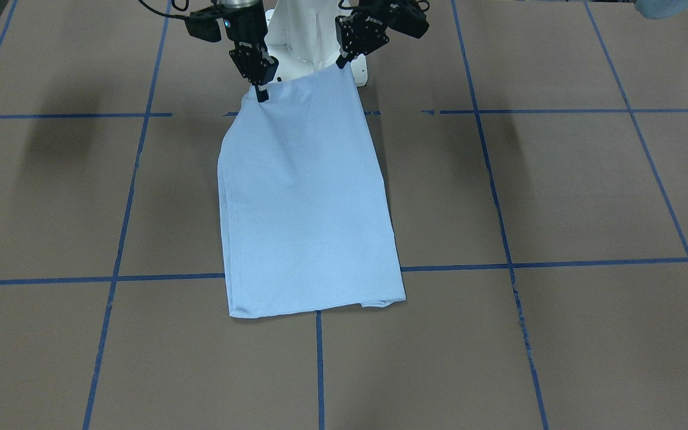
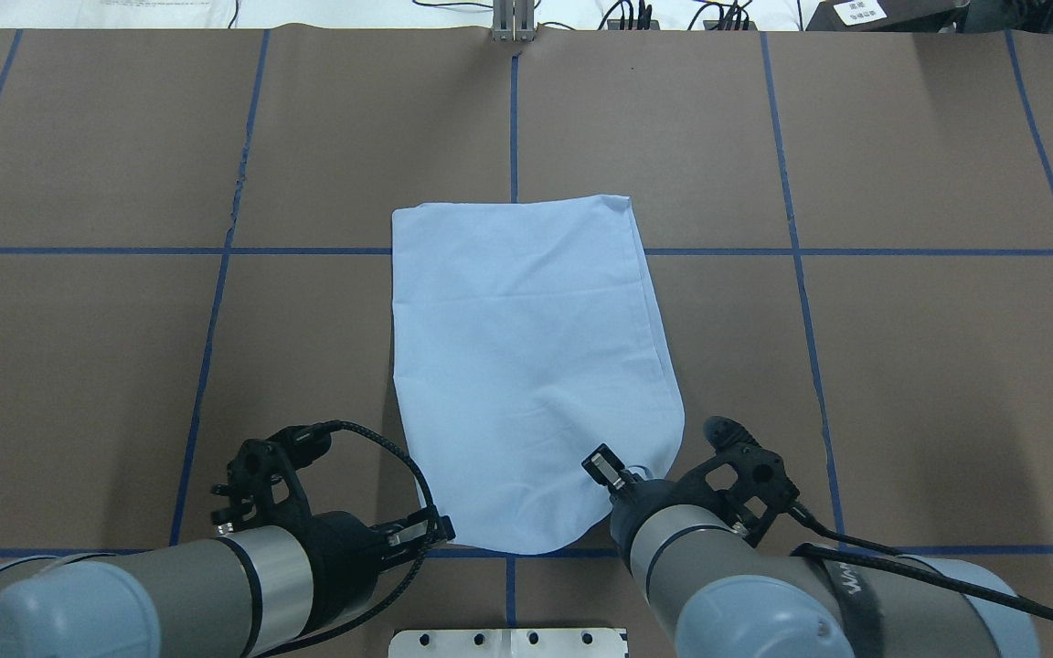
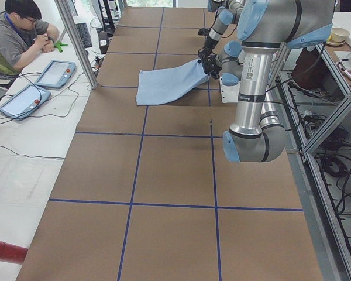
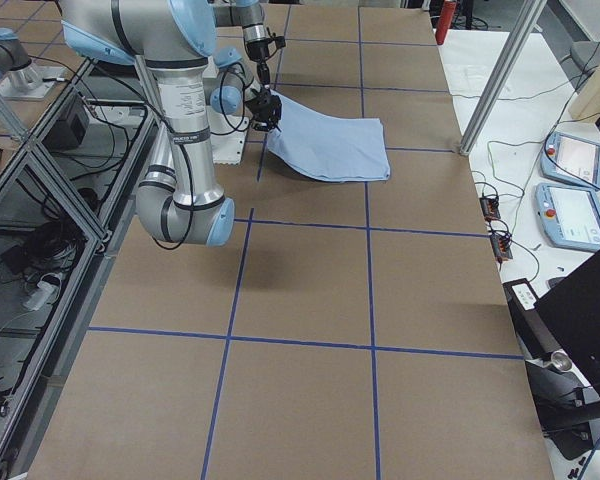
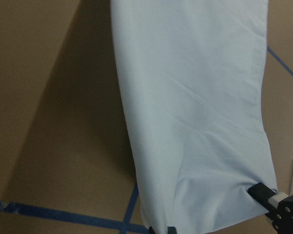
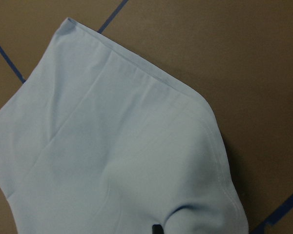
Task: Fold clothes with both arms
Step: 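Lift the near edge with both grippers and fold it away from the robot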
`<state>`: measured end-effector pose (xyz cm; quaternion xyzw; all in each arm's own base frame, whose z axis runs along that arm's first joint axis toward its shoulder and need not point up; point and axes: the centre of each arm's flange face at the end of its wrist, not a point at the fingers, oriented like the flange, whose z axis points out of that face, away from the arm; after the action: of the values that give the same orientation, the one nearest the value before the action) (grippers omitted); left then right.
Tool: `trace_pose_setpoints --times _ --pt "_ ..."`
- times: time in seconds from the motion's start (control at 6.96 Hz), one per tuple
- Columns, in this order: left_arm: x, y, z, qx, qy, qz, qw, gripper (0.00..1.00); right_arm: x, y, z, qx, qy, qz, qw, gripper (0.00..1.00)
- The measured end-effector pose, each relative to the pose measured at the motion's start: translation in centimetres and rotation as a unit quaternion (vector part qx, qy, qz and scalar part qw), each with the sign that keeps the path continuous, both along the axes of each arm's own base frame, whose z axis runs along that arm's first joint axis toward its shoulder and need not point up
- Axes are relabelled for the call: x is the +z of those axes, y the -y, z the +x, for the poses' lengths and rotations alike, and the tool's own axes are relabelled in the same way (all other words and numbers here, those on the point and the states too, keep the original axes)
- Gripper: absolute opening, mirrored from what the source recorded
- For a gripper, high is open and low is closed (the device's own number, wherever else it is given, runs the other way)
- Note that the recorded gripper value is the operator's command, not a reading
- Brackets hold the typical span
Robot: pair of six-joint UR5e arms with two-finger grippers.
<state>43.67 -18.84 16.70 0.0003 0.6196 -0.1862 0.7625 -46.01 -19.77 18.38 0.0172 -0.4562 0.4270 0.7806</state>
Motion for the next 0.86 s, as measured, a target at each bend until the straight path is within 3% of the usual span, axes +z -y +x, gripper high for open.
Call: trace_pose_setpoints --times 0.29,0.43,0.86 --pt "-1.4 0.2 -2.3 0.009 0.023 0.011 0.9996 0.0 -1.1 0.1 0.0 -0.01 -0.027 0.01 0.9995 0.0" --pt "-1.6 1.7 -2.5 -0.001 0.035 0.031 0.9989 0.0 -1.0 1.6 -1.2 -0.008 -0.049 0.023 0.9985 0.0" --pt "-0.1 11.2 0.2 -0.046 0.099 0.076 0.9911 0.0 0.5 8.1 -4.0 0.023 -0.076 0.048 0.9957 0.0"
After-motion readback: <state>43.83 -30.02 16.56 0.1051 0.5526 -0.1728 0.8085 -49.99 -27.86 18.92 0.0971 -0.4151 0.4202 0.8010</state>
